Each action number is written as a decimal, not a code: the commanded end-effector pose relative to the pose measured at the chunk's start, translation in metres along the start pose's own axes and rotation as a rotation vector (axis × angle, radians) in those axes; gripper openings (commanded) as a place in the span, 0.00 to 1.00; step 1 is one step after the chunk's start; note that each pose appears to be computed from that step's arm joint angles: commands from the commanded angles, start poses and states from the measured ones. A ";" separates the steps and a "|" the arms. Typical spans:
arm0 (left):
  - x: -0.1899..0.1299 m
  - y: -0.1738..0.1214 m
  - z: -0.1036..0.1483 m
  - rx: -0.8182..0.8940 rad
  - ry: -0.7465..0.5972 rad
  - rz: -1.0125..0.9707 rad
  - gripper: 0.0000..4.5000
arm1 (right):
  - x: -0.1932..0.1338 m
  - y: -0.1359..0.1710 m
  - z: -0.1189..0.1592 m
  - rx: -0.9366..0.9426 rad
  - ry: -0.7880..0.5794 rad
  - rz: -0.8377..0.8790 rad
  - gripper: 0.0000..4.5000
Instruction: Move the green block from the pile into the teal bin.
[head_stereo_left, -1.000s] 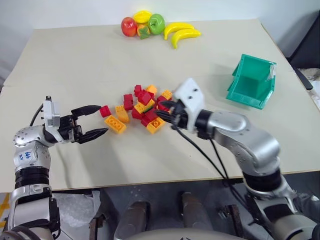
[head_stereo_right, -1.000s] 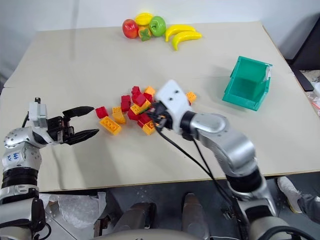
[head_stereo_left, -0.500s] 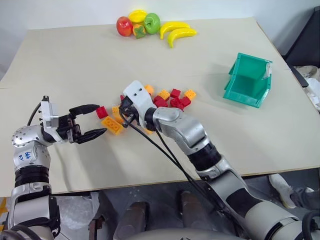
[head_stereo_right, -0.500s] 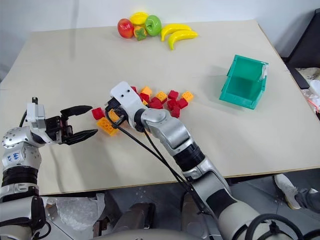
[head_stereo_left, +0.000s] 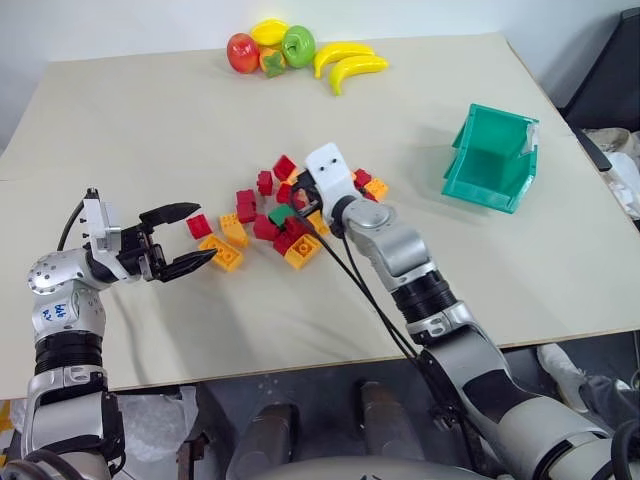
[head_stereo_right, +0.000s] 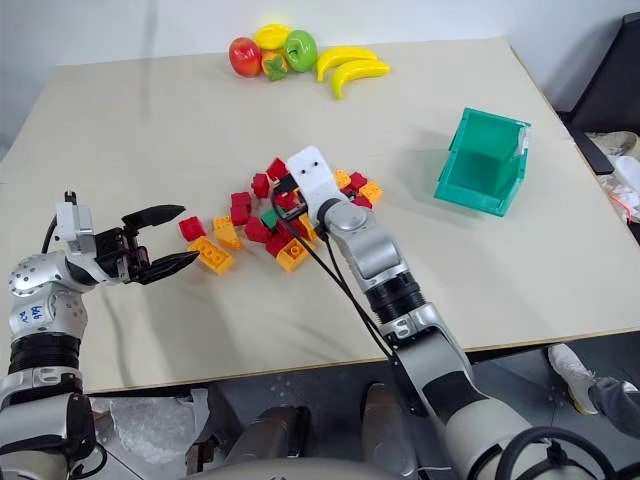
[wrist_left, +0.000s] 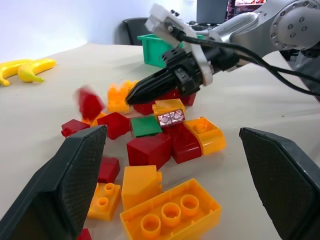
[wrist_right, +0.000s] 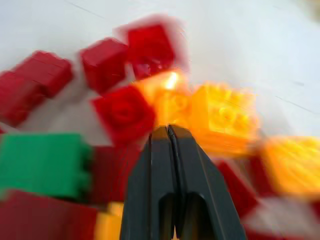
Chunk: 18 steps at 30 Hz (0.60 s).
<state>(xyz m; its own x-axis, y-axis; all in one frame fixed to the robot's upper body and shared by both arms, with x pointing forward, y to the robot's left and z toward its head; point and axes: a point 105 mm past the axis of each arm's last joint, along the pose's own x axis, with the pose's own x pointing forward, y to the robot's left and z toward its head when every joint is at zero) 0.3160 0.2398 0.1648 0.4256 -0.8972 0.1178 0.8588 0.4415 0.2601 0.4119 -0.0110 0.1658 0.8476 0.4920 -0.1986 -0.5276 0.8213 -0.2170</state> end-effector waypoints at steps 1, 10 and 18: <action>0.003 0.002 0.009 0.045 -0.018 0.002 1.00 | -0.026 -0.011 0.024 -0.033 -0.088 0.034 0.01; 0.009 0.004 0.009 0.033 -0.026 -0.019 1.00 | -0.110 -0.052 0.033 0.012 -0.182 0.219 0.09; 0.011 0.004 0.006 0.018 -0.028 -0.042 1.00 | -0.198 -0.089 -0.005 -0.089 0.067 0.296 0.63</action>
<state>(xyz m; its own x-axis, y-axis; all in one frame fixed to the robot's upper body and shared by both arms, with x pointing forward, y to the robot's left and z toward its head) 0.3232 0.2300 0.1669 0.3885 -0.9127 0.1262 0.8772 0.4083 0.2525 0.3007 -0.1803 0.1991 0.6551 0.6637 -0.3612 -0.7465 0.6424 -0.1736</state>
